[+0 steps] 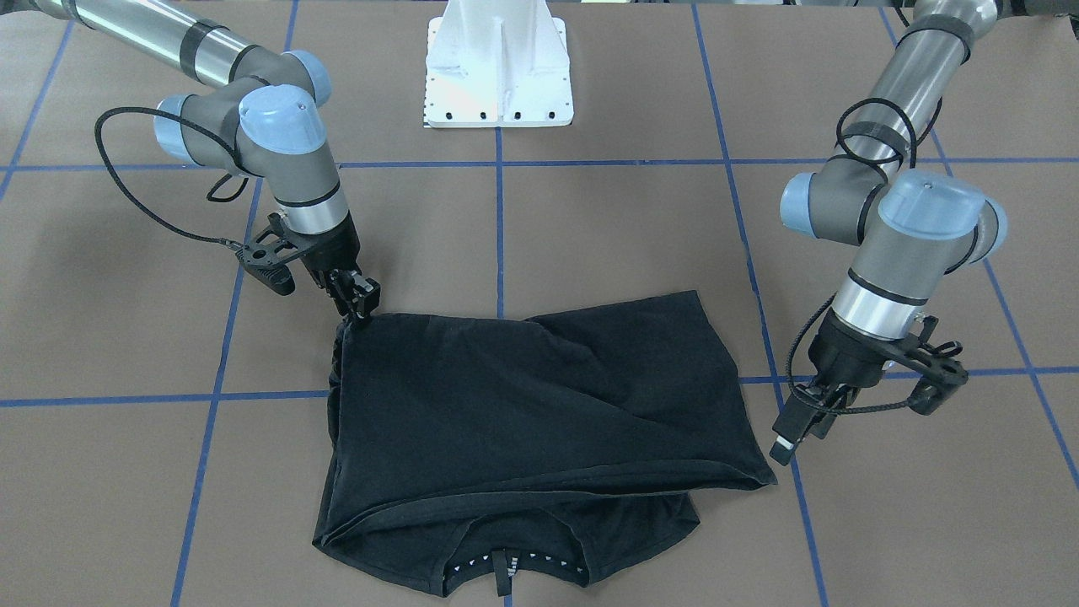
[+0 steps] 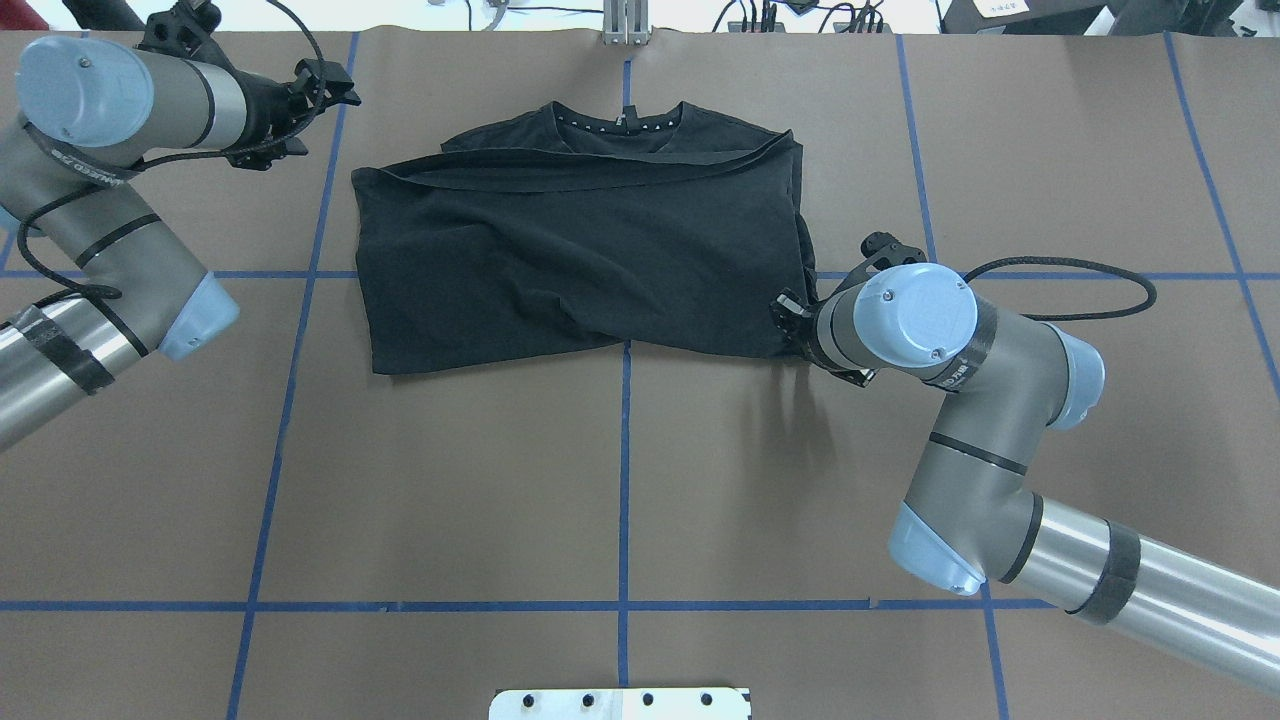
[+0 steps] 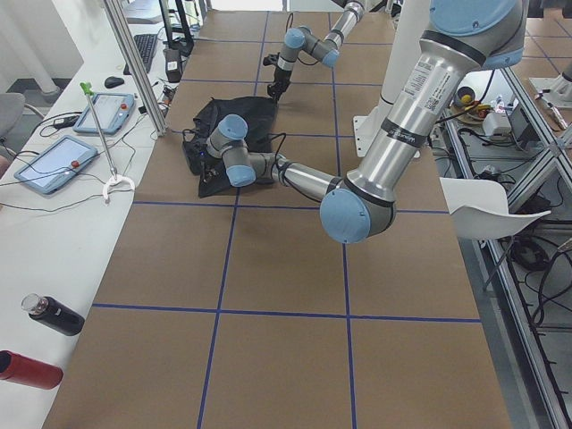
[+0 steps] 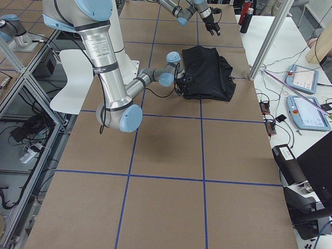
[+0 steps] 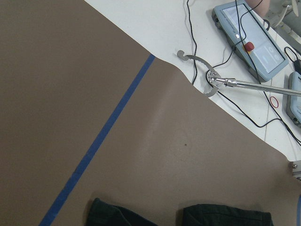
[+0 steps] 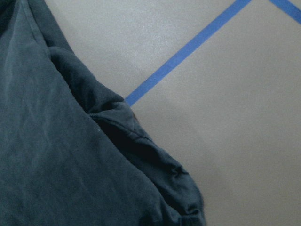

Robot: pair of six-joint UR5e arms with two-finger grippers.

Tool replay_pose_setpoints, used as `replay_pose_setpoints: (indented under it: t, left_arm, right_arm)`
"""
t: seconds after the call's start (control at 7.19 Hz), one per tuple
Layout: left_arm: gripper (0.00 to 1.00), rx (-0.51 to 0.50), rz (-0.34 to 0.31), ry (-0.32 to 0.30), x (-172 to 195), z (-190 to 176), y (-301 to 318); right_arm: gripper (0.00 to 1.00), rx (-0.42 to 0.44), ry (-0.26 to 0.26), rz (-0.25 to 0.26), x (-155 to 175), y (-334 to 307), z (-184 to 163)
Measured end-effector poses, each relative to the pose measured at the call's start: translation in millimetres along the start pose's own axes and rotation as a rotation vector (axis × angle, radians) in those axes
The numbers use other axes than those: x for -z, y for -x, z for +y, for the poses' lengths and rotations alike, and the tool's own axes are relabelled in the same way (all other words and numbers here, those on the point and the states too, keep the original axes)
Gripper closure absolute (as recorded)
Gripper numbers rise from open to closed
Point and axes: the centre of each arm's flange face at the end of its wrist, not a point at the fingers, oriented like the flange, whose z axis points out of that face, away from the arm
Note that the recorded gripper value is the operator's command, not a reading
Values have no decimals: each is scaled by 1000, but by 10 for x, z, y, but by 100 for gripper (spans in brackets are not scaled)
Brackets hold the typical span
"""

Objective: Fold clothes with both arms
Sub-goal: 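Grasp the shirt edge with the right gripper and drag it toward the robot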

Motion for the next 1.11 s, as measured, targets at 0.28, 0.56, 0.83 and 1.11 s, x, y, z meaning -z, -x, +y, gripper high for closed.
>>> replay_pose_setpoints:
  t: [0.28,0.56,0.83,1.11]
  left_arm:
    - [0,0,-1,1,-5,12,3]
    - [0,0,0,3,-9,24,-2]
    - [0,0,-2,3,-13,27,0]
    - [0,-2,7,5,18,37,-34]
  right_arm:
    - [100,2,-2,10,-18,-86,-25]
    - [100,3,3,3,38,-92,-29]
    - [100,6,15,-15,255,-258,-70]
    - [100,7,66,-26,690,-637,-66]
